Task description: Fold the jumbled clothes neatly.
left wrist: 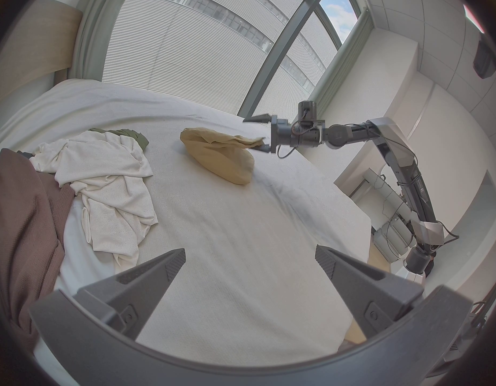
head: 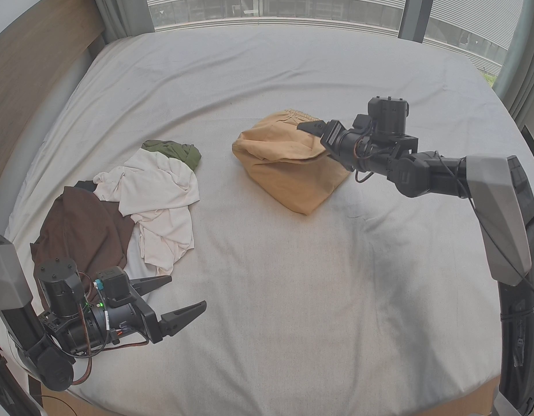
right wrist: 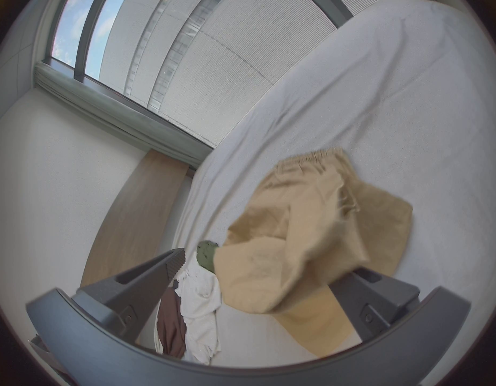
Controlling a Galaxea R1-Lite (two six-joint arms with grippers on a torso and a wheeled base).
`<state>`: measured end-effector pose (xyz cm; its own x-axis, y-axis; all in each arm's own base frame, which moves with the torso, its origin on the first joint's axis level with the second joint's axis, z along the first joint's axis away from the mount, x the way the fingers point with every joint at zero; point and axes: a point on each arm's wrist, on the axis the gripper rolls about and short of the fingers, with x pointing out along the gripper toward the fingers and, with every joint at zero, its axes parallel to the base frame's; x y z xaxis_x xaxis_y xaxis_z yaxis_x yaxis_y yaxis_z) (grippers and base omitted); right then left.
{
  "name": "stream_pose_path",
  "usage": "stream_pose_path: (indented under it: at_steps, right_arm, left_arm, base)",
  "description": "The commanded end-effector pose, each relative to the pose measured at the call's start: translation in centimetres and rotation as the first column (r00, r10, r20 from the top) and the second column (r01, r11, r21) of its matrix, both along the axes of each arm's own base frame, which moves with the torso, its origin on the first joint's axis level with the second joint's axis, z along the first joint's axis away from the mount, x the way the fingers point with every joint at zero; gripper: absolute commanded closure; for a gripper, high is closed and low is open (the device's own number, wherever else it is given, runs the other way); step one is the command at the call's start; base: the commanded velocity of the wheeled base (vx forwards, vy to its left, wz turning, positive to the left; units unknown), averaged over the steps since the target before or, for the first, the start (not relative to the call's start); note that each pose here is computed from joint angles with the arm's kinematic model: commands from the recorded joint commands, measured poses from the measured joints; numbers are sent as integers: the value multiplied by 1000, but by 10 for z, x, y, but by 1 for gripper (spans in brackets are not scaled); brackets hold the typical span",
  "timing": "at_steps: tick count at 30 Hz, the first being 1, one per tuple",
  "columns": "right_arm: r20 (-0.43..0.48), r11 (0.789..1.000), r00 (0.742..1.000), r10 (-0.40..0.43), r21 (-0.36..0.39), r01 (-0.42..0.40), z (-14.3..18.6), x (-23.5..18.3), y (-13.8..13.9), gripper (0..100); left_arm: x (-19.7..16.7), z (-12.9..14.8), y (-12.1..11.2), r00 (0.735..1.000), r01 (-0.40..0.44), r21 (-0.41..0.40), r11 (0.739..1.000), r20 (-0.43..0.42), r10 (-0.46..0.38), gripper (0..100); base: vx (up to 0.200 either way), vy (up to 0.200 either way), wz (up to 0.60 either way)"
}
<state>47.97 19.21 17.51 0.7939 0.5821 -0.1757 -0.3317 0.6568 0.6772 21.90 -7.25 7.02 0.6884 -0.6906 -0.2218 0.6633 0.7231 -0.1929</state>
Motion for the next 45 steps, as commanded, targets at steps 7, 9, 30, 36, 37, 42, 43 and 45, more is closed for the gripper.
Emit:
stream_pose_path:
  at_steps: [7, 9, 30, 36, 37, 42, 43, 45]
  right_arm:
    - [-254, 995, 967, -19, -96, -6, -59, 6, -2, 0]
    - [-306, 993, 952, -23, -116, -13, -59, 1, -3, 0]
    - [-501, 803, 865, -16, -522, -288, 105, -187, -26, 0]
    - [-724, 633, 667, -177, -602, -486, 116, -268, -44, 0]
    - [-729, 639, 659, -185, -599, -483, 118, -274, -44, 0]
    - [-711, 691, 680, -181, -584, -426, 133, -296, -46, 0]
    - [-701, 698, 693, -169, -582, -418, 138, -302, -49, 0]
    - [-666, 708, 736, -120, -577, -406, 152, -319, -59, 0]
  left_arm:
    - [-1, 0, -1, 1000, 6, 0, 1000, -1, -6, 0]
    - [-1, 0, -1, 1000, 6, -1, 1000, 0, -6, 0]
    - [-5, -3, -7, 999, 38, -1, 999, -26, -38, 0]
    - [-5, -6, -9, 998, 45, 0, 999, -36, -45, 0]
    - [-5, -6, -9, 998, 44, 0, 999, -36, -44, 0]
    - [-6, -4, -8, 999, 43, -1, 999, -29, -43, 0]
    - [-6, -4, -8, 999, 42, -1, 999, -31, -42, 0]
    - [-7, -4, -7, 999, 41, -1, 999, -33, -41, 0]
  base:
    - [0, 0, 0]
    - [0, 0, 0]
    - [0, 0, 0]
    - [0, 0, 0]
    - [0, 0, 0]
    - [0, 0, 0]
    - [0, 0, 0]
    - [0, 0, 0]
